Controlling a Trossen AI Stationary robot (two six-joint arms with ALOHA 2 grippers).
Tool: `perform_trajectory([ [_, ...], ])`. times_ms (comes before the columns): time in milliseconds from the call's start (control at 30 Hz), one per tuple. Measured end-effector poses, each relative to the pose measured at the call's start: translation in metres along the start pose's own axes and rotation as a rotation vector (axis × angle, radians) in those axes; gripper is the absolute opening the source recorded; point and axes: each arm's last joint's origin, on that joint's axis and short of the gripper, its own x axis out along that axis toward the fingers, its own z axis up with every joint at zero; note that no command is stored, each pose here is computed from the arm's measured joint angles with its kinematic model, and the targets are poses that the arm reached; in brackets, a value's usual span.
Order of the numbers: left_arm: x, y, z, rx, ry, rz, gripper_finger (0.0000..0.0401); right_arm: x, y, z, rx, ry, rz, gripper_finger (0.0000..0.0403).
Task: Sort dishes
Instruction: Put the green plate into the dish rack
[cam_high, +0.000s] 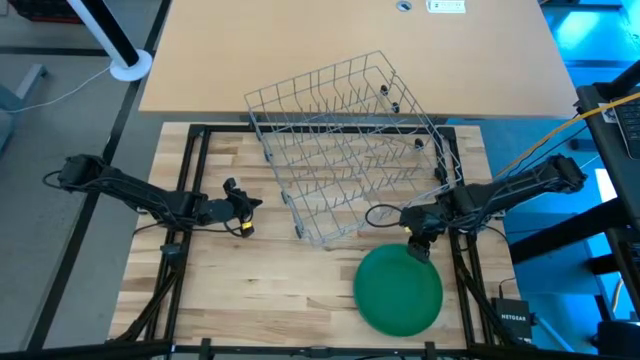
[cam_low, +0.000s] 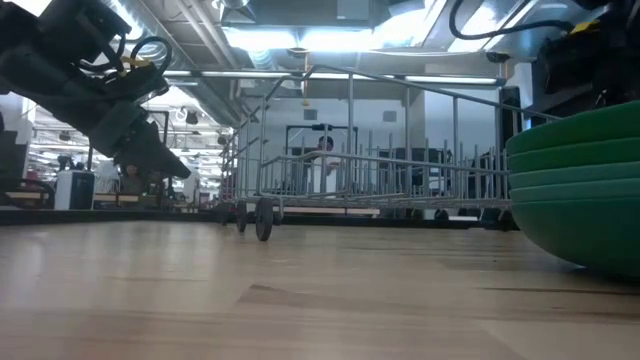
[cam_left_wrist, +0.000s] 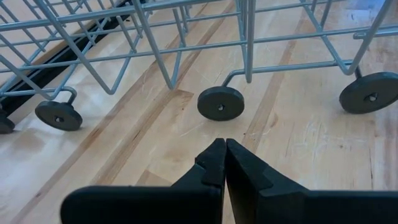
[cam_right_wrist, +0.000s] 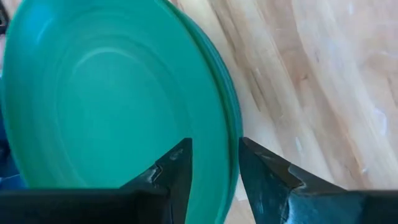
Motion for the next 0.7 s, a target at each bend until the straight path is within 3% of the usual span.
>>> perform_trajectory([
  [500,0.000,0.000,0.000,0.000,0.000,0.000,0.0004,0.015,-0.001,0.004,0.019,0.061,-0.063,0.0130],
  [700,0.000,0.000,0.000,0.001,0.000,0.000,0.0004,0.015,-0.001,0.004,0.019,0.063,-0.061,0.0081],
])
